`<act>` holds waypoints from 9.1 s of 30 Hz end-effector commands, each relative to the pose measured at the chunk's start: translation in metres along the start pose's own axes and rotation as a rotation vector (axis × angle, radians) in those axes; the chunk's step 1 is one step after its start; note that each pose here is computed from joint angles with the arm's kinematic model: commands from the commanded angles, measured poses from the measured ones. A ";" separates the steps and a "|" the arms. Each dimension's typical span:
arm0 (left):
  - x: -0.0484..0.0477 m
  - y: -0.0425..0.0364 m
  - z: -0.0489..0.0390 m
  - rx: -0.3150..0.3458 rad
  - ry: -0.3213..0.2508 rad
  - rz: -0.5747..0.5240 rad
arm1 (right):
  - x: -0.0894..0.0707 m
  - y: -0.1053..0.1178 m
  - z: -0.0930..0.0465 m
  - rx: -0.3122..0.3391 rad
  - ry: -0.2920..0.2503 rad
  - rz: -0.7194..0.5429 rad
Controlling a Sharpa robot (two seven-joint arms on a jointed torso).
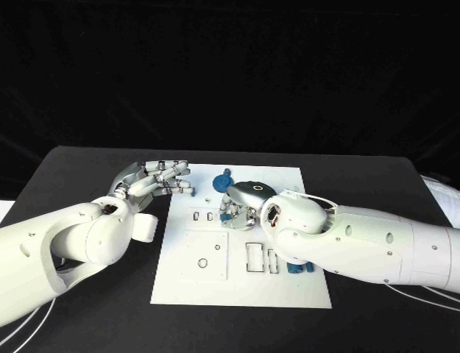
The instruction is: Assemble the parts on the task board
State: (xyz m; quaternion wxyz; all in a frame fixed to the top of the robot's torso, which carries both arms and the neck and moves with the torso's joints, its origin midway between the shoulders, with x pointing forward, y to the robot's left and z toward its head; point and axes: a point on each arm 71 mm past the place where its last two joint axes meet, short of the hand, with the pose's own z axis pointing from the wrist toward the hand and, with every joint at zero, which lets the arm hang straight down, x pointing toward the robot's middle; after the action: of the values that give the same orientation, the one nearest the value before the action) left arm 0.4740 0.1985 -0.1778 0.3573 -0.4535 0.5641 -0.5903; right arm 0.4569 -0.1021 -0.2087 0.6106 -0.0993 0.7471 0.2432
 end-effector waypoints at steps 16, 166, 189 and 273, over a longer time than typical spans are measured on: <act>0.0007 0.0004 0.0000 -0.009 0.011 -0.005 | -0.009 0.006 -0.008 -0.086 -0.130 0.128; 0.0537 0.0450 -0.0092 -0.336 0.365 -0.315 | -0.029 0.005 -0.042 -0.384 -0.329 0.392; 0.0492 0.0459 -0.0091 -0.344 0.348 -0.307 | -0.031 -0.001 -0.045 -0.372 -0.345 0.387; -0.0138 0.0280 -0.0070 -0.263 0.127 -0.198 | -0.022 -0.022 -0.036 -0.263 -0.277 0.351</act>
State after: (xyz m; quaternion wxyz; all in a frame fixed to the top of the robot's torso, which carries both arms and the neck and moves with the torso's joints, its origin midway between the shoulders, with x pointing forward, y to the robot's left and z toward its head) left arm 0.4684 0.2103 -0.2130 0.1820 -0.5191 0.6200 -0.5594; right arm 0.4390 -0.1443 -0.1825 0.6486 0.0004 0.5990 0.4697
